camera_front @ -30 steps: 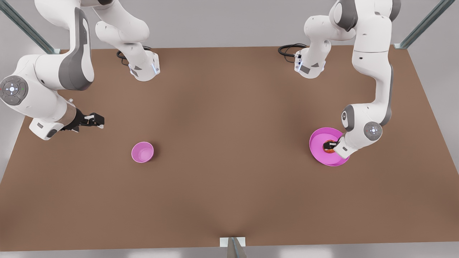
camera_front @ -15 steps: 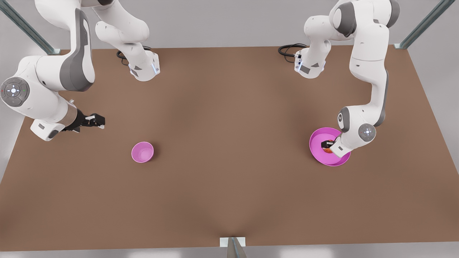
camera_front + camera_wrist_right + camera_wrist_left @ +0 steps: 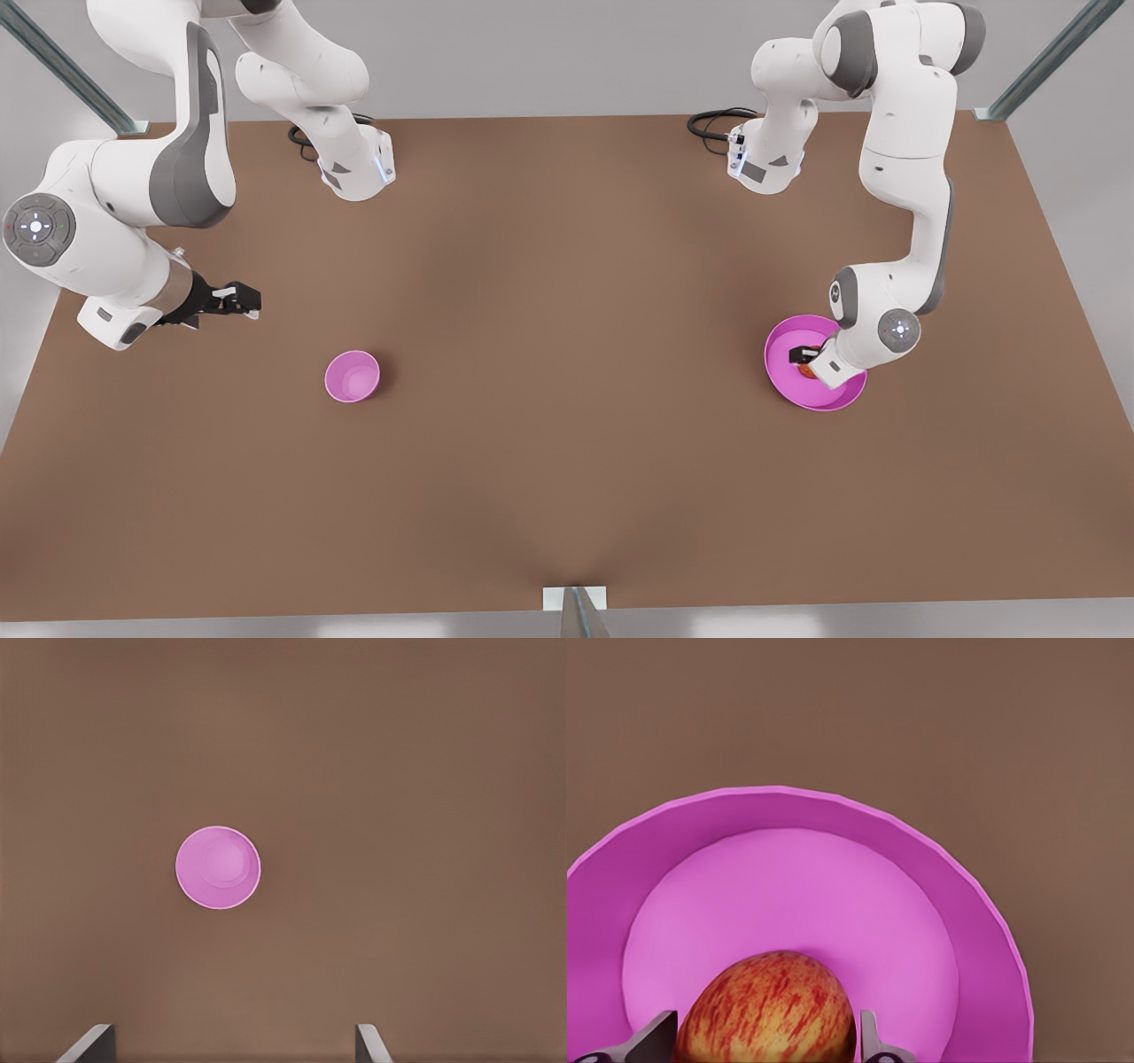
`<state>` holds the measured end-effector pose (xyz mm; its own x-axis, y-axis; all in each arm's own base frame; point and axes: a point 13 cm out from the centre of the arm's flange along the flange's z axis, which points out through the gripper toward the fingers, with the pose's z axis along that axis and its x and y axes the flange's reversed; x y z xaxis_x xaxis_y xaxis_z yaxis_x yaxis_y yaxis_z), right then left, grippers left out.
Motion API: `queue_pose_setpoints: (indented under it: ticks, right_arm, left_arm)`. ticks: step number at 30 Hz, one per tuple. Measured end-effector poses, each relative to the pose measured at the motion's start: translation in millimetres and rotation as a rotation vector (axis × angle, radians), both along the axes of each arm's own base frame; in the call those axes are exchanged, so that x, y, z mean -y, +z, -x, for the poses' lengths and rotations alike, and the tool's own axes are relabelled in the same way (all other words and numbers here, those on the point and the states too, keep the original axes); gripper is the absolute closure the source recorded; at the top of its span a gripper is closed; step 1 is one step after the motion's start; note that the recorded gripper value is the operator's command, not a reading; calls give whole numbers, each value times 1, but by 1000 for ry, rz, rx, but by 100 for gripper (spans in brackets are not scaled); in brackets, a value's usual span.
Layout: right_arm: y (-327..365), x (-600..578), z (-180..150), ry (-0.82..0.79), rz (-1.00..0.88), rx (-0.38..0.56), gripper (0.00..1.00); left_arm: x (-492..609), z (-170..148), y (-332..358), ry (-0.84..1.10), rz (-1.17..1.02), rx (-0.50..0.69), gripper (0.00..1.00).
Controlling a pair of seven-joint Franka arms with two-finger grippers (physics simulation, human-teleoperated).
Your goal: Use the left arm to pick up the apple from the plate, transfer it to the gripper of the right arm, and then use the right arm to place it into the bowl
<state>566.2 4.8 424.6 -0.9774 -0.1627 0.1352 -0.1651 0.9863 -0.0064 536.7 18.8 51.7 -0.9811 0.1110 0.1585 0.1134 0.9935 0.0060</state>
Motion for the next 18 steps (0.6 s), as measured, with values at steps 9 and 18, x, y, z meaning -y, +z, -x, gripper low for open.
queue_pose_setpoints:
  ticks: [9,18]
  right_arm:
    - [-1,1,0,0,0,-1,0]
    - [-1,1,0,0,0,-2,0]
  left_arm:
    - [0,3,-8,-7,-1,-13,9]
    - [1,3,-8,-1,5,-11,10]
